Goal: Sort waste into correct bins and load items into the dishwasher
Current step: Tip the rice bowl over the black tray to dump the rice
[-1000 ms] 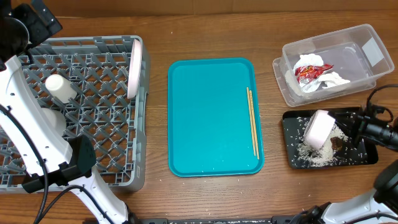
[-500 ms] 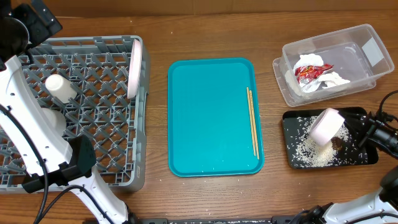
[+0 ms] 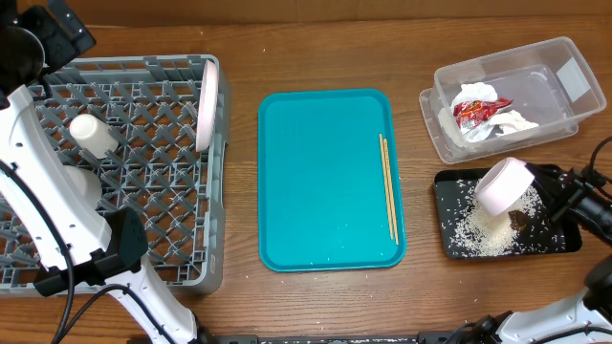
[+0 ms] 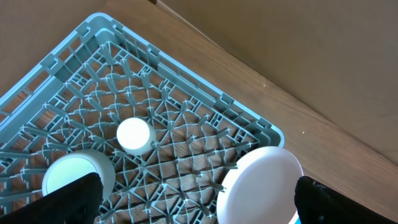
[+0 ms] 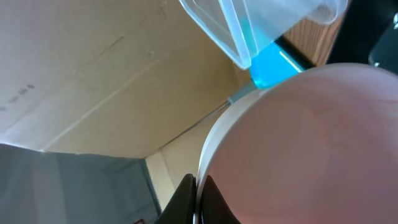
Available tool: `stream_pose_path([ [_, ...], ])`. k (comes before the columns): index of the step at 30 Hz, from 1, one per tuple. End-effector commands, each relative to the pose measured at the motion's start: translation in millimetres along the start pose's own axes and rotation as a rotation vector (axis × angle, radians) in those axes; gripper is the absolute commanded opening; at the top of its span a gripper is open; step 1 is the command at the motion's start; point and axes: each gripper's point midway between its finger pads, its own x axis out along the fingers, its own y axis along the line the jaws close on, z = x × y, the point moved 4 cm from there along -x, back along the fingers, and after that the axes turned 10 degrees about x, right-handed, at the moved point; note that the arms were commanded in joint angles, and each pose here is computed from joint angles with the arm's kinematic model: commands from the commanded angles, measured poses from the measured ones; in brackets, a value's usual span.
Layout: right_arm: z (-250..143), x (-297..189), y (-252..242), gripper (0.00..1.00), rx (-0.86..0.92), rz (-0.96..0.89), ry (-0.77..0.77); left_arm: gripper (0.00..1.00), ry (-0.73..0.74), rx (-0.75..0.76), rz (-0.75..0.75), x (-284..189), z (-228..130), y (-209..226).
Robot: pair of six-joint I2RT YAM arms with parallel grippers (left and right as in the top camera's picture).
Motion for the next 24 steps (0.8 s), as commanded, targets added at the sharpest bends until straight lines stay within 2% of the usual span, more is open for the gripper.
stream_pose_path([
  [1,4.2,-1.4,7.8,0.04,-0.087,0.056,-0.006,1.0,-0.019,0.011,-0.003,-10.7,0.4,1.2],
  [4,2.5,-0.5,7.2,0.03,-0.011,0.053,0.0,1.0,-0.019,0.011,-0.003,-10.7,0.4,1.2],
  [8,7.1,-2.7,13.1,0.04,-0.099,0.095,-0.007,1.0,-0.019,0.011,-0.003,-10.7,0.4,1.2],
  [12,5.3,-1.9,10.2,0.04,-0.004,0.074,-0.003,1.0,-0.019,0.011,-0.003,-10.7,0.4,1.2],
  [15,12.6,-1.6,14.8,0.04,-0.132,0.096,-0.009,1.0,-0.019,0.011,-0.003,-10.7,0.4,1.2],
  [18,6.0,-0.4,10.6,0.04,-0.037,0.073,-0.001,1.0,-0.019,0.011,-0.003,-10.7,0.4,1.2],
  [21,11.1,-1.9,18.2,0.04,-0.15,0.123,-0.004,1.0,-0.019,0.011,-0.003,-10.7,0.4,1.2],
  [24,11.2,-1.4,11.6,0.04,-0.037,0.074,-0.008,1.0,-0.019,0.011,-0.003,-10.7,0.4,1.2],
])
